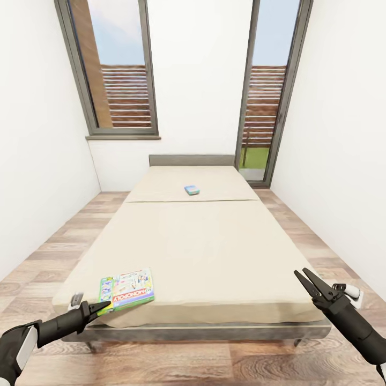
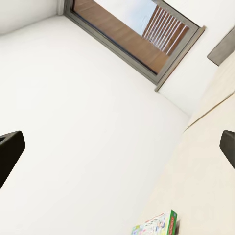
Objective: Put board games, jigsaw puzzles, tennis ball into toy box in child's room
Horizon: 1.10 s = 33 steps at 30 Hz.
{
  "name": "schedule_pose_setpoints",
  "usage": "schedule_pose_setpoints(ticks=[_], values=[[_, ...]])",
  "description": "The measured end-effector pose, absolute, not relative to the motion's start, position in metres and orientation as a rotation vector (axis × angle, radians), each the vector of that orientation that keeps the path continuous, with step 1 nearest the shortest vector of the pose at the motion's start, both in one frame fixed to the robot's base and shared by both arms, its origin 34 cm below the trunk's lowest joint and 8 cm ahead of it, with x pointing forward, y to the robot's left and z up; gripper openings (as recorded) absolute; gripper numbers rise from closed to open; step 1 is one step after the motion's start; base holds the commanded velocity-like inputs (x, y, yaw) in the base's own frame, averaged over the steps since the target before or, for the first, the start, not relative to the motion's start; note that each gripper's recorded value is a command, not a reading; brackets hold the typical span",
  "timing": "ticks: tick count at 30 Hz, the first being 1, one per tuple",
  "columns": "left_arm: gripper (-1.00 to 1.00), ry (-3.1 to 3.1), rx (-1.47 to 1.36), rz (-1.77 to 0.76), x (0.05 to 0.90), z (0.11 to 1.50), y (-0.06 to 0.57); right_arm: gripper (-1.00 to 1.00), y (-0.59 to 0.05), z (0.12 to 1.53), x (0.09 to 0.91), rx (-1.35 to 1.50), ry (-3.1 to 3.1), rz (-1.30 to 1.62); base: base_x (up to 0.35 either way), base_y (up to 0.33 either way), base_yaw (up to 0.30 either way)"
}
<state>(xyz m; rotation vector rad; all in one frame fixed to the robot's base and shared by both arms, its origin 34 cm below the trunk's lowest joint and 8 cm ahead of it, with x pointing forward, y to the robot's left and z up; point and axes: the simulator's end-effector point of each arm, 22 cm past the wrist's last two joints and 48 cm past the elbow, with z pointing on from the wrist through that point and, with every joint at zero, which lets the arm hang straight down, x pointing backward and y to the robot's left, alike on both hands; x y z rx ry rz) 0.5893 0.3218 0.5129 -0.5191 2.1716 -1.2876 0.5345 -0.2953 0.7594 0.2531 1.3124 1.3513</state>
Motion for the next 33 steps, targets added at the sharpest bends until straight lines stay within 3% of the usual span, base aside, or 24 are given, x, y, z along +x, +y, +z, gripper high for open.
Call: schedule_pose_setpoints(ticks=[33], values=[[-1.0,2.092,-0.483,-1.396,0.606,0.609,0.319,1.0,-0.294,0.826,0.549,0.254,1.312,1.353,0.0,0.0,0.0]])
